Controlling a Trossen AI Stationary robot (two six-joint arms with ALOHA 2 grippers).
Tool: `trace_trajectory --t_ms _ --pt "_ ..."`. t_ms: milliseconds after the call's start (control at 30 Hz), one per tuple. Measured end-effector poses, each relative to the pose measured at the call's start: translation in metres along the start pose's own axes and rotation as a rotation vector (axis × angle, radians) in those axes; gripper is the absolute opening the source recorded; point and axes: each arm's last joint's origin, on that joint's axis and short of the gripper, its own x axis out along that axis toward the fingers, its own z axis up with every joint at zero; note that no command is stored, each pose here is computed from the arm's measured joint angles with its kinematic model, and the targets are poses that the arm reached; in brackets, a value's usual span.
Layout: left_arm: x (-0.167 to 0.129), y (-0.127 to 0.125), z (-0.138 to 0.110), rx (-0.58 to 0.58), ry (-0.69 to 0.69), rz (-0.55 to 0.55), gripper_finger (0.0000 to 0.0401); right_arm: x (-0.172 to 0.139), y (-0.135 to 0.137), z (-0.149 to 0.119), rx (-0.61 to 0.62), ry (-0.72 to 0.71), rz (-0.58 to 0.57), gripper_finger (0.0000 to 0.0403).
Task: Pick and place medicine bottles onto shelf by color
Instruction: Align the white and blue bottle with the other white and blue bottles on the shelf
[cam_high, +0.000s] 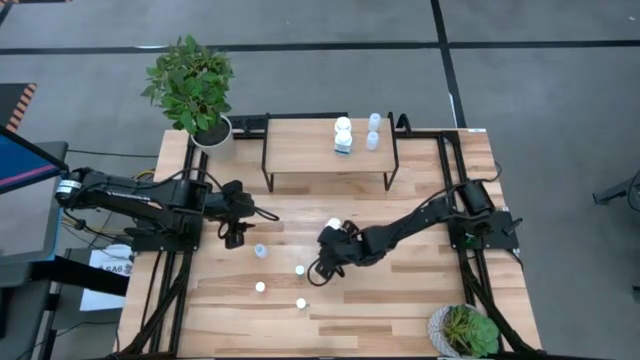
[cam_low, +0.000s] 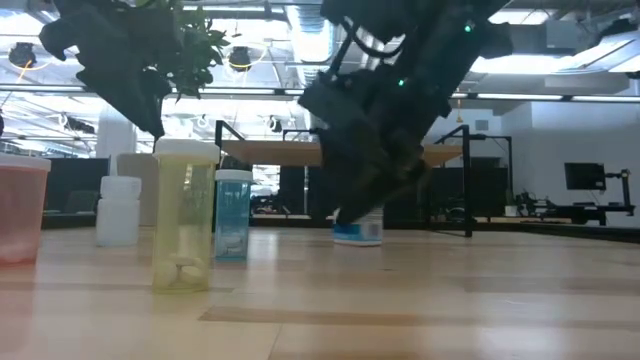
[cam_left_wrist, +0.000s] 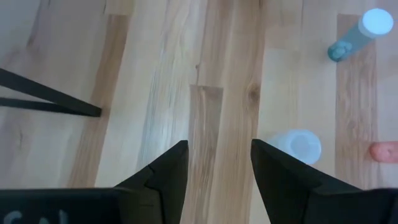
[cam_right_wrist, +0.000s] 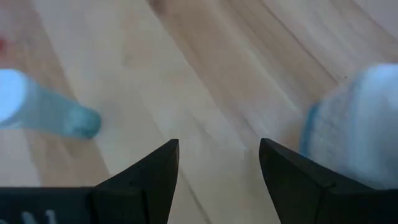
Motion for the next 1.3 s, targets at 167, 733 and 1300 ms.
trace_trajectory --t_ms 167,733,1300 --pt "0.000 0.000 0.001 0.000 -0.008 0.002 0.0162 -0.011 -0.009 -0.001 0.004 0.068 -0.073 0.0244" --pt "0.000 0.000 0.003 -0.001 -0.030 0.017 0.0162 -0.022 -0.029 -0.009 -0.060 0.132 -0.295 0.0244" --pt "0.000 0.000 0.003 -0.022 -0.030 0.017 0.0162 -0.014 -0.054 0.008 0.044 0.106 -0.402 0.0244"
